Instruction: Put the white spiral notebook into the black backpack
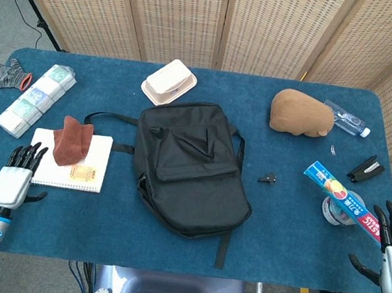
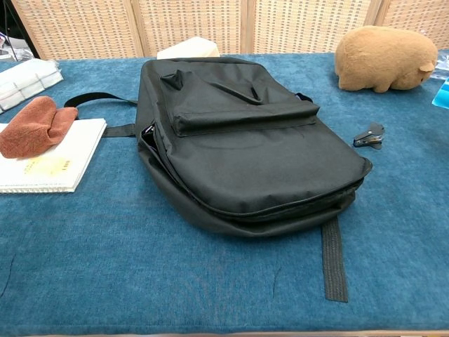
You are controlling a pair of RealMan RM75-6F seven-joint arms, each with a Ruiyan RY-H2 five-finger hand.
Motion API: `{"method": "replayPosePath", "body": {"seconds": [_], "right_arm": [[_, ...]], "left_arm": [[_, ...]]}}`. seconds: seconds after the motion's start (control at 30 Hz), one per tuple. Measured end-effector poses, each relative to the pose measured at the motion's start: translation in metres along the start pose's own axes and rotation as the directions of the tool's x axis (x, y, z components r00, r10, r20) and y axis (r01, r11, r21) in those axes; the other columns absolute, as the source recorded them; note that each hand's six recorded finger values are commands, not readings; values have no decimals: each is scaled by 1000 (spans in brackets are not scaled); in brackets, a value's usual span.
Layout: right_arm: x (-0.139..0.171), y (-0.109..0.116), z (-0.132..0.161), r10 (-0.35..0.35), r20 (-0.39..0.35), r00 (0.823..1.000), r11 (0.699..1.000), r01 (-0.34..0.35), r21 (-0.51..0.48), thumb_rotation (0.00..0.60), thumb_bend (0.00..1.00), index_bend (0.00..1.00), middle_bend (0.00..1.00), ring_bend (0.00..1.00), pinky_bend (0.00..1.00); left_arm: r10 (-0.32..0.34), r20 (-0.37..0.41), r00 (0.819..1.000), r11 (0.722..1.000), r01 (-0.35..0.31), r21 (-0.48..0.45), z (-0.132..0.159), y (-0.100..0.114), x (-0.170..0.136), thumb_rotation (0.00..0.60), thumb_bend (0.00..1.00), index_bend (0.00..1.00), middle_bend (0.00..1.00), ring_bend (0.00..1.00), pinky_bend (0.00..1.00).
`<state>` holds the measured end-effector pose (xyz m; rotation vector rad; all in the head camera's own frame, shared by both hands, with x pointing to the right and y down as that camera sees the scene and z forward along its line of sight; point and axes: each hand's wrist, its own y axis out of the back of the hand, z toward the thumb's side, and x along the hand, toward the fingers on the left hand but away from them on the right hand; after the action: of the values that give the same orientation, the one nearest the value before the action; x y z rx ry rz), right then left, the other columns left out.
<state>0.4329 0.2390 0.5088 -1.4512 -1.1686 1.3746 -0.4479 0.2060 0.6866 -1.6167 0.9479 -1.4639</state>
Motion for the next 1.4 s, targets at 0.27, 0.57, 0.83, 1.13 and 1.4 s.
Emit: {"method": "replayPosePath", "body": {"seconds": [0.27, 0.57, 0.83, 1.13, 1.4], "right_arm": [[-1, 0, -2, 0, 8, 1000, 1000, 0, -2, 600, 0, 0, 0, 0, 0], [-1, 2, -4, -4, 13, 1000, 1000, 4, -11, 600, 0, 0, 0, 0, 0], [0, 3, -5, -5, 17, 1000, 1000, 5, -17, 600, 0, 0, 0, 0, 0], [0, 4, -6, -5, 19, 1000, 1000, 5, -22, 600, 0, 0, 0, 0, 0], [0, 3, -6, -1, 18, 1000, 1000, 2, -26, 600, 0, 0, 0, 0, 0]], "left_arm": [[-2, 33, 999, 1000, 1, 17, 12, -13, 10, 600, 25, 0, 0, 0, 0], [-4, 46, 999, 999, 2, 46, 20, -23, 17, 600, 25, 0, 0, 0, 0], [-3, 42, 999, 998, 1, 61, 20, -29, 23, 600, 25, 0, 0, 0, 0], [11, 41, 999, 997, -14, 82, 21, -30, 35, 600, 480, 0, 0, 0, 0], [44, 32, 999, 995, -47, 89, 17, -24, 41, 600, 637, 0, 0, 0, 0]]}}
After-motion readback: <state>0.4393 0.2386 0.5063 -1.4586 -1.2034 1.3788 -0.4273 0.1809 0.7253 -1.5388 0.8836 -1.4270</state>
